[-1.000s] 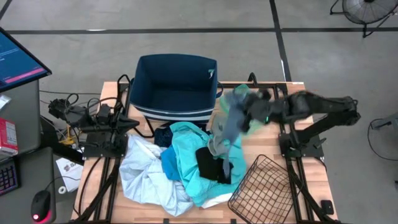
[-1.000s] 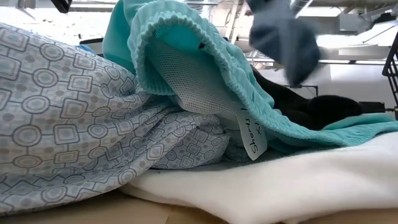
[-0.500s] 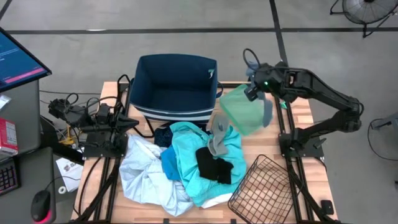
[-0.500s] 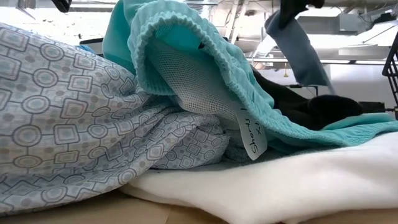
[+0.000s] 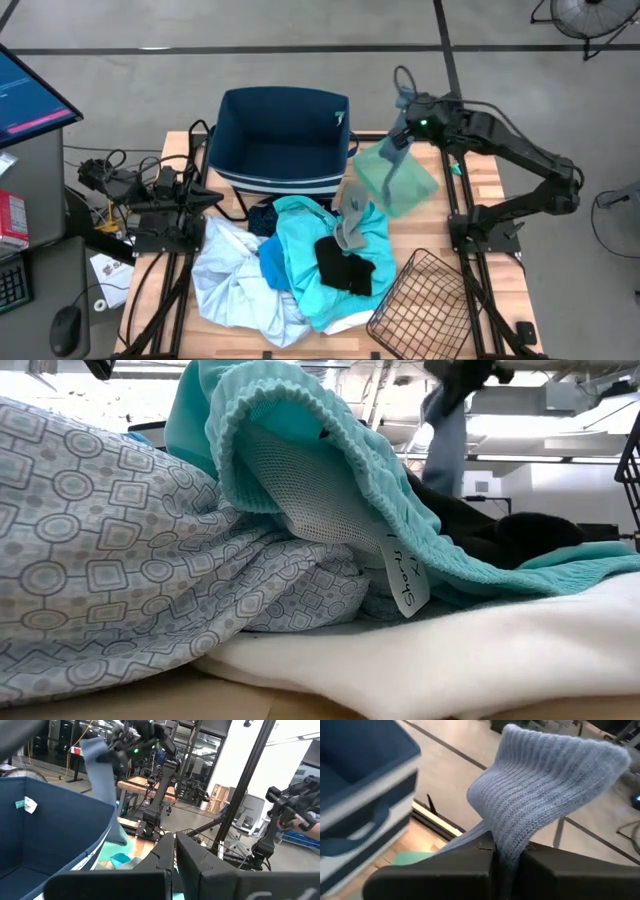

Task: Pick & Place Cloths
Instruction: Put the blue sock into the green bin

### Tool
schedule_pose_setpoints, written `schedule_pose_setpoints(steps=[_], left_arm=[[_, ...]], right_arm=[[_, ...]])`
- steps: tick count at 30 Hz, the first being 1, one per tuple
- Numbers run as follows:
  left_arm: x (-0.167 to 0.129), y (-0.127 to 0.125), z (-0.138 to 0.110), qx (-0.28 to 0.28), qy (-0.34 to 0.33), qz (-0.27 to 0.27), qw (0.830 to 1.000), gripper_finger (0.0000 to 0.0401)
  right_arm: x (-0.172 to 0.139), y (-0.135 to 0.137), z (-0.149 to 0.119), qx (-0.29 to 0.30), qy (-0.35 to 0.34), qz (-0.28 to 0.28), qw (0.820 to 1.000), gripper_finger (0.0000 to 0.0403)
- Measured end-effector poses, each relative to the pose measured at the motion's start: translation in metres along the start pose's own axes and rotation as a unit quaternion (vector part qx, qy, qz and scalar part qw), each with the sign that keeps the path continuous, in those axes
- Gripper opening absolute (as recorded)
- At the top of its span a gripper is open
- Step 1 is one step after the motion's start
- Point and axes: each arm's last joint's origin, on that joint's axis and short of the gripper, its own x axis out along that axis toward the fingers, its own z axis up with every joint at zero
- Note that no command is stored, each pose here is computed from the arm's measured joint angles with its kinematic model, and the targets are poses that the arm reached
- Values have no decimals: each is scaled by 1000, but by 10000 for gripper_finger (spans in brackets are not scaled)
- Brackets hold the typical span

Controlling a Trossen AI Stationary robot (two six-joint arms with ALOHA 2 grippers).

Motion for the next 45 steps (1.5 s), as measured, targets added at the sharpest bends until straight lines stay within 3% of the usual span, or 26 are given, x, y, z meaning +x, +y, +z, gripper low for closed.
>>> schedule_pose_setpoints(steps=[11, 25, 39, 45], left_arm=[[0, 0, 1, -2, -3, -1, 1000, 1], [0, 0, 1, -4, -6, -1, 1000, 1], [0, 0, 2, -5, -10, 7, 1000, 1], [0, 0, 2, -7, -12, 7, 1000, 1]], right_arm=[[48, 23, -57, -16, 77, -25, 997, 0], [80, 49, -134, -20, 200, 65, 977, 0], [98, 37, -152, 81, 276, 95, 953, 1], [95, 38, -155, 75, 295, 102, 947, 47]])
